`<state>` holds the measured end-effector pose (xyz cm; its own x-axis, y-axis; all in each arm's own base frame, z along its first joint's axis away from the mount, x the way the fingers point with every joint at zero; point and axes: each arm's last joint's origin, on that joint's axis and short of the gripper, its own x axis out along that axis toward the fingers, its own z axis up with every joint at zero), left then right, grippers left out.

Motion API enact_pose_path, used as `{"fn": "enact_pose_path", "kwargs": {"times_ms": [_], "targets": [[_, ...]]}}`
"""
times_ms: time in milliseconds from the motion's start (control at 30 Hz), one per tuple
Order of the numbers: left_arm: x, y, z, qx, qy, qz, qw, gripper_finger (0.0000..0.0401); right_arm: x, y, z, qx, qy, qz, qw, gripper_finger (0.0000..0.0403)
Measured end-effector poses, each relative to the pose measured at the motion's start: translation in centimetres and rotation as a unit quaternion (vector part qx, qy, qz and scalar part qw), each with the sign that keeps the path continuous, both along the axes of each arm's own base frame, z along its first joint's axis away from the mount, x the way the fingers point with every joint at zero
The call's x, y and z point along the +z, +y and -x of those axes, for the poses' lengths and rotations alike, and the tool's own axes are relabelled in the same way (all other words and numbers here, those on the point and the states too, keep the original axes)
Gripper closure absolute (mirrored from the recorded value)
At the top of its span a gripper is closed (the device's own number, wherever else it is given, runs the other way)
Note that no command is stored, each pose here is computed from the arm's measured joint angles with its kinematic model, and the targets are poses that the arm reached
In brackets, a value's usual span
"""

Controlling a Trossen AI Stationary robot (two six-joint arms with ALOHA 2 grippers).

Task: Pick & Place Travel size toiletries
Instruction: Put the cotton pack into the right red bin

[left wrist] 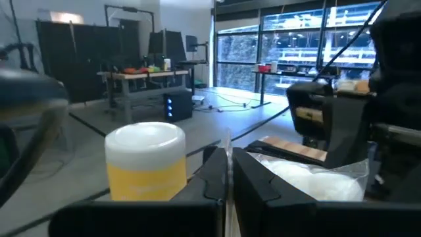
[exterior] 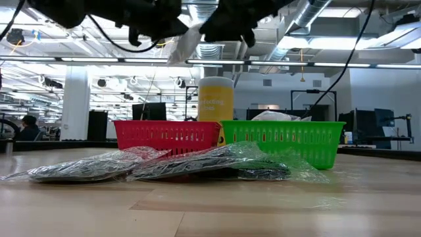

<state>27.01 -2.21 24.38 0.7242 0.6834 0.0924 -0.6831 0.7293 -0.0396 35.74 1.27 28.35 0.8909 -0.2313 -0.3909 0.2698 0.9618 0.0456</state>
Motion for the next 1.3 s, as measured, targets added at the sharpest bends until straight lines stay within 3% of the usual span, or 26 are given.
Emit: {"fn": "enact_pose_path", "kwargs": {"times_ms": [267,1300], "targets": [[0.9,-0.2,-1.4,0.018,0.022,-0.031,0.999,0.0399,-0.5,-0.1,-0.3,-0.001,0.002,0.001,1.000,0.0286],[1.1,-0.6,-1.4,0.013,0.019,-0.031,0.999,0.0396,0.4,-0.5,-0.6,-0.014,-0.052,-0.018,0.998,0.0286]]}}
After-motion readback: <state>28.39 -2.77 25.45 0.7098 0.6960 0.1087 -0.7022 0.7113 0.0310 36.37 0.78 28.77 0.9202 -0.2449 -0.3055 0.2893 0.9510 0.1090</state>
